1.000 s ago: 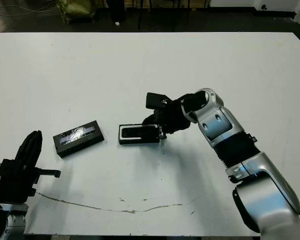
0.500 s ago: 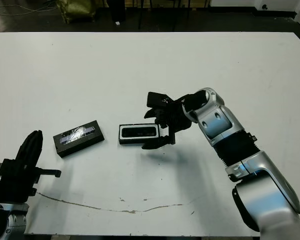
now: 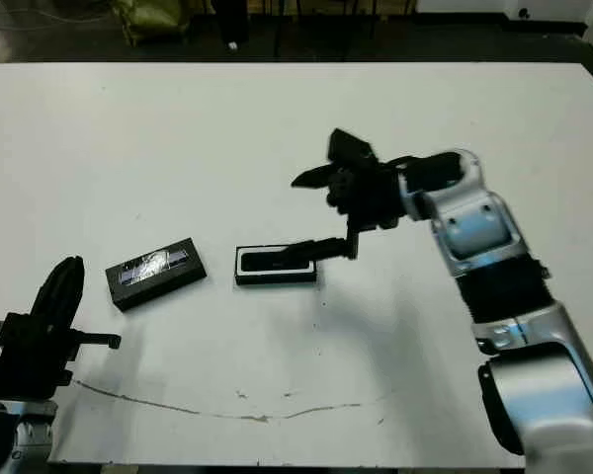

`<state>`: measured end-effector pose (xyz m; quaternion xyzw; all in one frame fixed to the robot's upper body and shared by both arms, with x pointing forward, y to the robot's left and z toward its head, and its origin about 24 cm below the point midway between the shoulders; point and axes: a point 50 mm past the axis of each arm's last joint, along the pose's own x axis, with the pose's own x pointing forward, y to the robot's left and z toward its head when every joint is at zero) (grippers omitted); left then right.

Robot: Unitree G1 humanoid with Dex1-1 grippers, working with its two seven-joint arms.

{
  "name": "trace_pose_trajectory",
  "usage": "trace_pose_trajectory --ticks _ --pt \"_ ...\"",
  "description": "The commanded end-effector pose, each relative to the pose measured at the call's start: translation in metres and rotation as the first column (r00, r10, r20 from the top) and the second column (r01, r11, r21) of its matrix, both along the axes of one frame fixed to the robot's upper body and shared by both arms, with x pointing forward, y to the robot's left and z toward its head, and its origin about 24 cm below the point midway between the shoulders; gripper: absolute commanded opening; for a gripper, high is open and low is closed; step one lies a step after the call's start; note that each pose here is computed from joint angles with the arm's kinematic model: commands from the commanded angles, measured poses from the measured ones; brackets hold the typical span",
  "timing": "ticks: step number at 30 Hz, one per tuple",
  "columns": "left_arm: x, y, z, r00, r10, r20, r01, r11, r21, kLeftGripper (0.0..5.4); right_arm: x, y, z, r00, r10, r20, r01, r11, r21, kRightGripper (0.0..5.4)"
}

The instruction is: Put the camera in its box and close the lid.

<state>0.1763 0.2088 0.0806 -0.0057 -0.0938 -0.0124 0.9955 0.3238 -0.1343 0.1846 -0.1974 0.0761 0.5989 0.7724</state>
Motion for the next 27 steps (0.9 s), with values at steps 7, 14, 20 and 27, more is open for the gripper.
trace_pose_trajectory --ticks 7,14,20,27 --pt "-0.002 0.003 -0.005 1.000 0.005 -0.021 -0.005 1.000 0.011 0.00 -0.033 -0.039 -0.018 0.878 -0.469 0.096 0.422 0.853 0.306 3.44" --pt "-0.002 0.005 -0.004 1.000 0.015 -0.023 -0.014 1.000 0.023 0.00 -0.074 -0.077 -0.050 0.673 -0.732 0.105 0.650 0.653 0.389 1.86" --pt "0.001 0.006 -0.003 1.000 0.006 -0.028 -0.006 1.000 0.022 0.00 -0.116 -0.097 -0.081 0.528 -0.849 0.020 0.765 0.486 0.424 0.47" --pt "0.006 0.007 -0.002 1.000 -0.009 -0.019 0.009 0.999 0.036 0.00 -0.155 -0.090 -0.102 0.379 -0.925 -0.008 0.791 0.319 0.522 0.02"
